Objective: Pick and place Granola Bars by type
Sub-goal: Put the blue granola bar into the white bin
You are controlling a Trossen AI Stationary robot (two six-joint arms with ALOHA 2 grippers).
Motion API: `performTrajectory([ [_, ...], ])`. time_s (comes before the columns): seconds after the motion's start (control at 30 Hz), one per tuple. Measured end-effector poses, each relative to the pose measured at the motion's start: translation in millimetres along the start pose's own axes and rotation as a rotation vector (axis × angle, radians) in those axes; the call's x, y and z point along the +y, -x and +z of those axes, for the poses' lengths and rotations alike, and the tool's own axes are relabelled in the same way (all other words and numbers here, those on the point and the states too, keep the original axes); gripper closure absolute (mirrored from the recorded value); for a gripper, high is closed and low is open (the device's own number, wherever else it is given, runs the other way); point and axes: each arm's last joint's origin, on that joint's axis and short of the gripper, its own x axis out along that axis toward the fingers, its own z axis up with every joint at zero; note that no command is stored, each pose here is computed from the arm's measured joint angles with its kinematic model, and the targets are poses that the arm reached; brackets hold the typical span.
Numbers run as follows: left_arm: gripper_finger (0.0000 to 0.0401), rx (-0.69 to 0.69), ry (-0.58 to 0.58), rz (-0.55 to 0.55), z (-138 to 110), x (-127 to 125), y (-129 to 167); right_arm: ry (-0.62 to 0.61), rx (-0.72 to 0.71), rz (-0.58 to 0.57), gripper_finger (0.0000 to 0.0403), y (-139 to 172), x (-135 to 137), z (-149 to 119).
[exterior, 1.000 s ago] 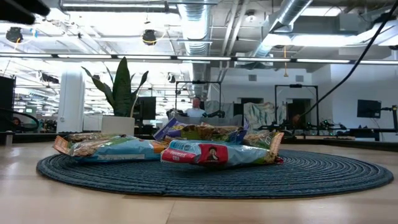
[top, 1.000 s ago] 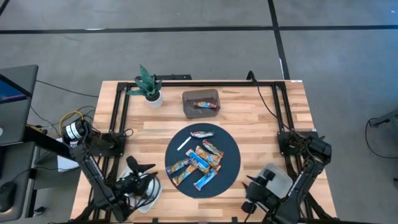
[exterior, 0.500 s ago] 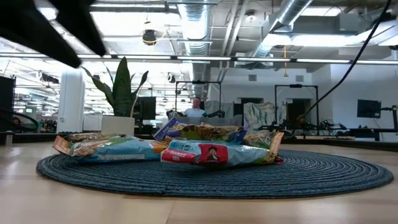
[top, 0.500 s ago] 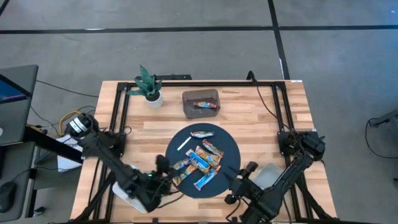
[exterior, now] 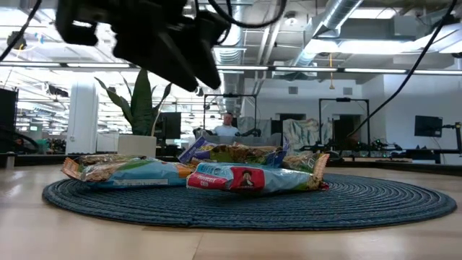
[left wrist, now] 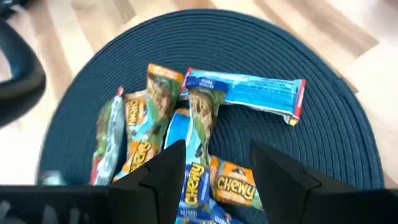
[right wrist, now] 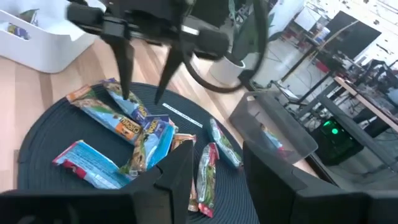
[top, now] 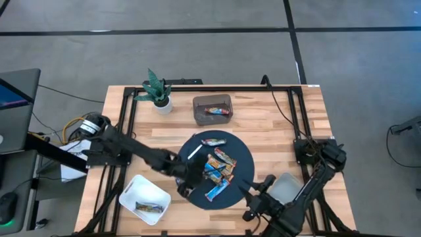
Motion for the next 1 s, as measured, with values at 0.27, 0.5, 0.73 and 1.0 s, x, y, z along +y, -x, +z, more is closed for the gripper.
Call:
performTrajectory([
  [0.27,0.0228,-0.096,-0.057,-0.017,-11,11,-14,0.005,-0.029,0.026,0.0269,12,2,-3],
  [0.5,0.0228,-0.049,-0.081,-0.035,-24,7,-44,-0.003,-0.044,0.029,0.0275,14,3,-3],
  [0.73,0.0228,-0.017,-0.066,-0.024,-31,12,-53,-0.003,-0.043,0.029,0.0276,14,3,-3],
  [1.0,0.0237,0.025,-0.021,-0.044,-42,16,-64,-0.004,-0.042,0.030,0.0276,14,3,-3],
])
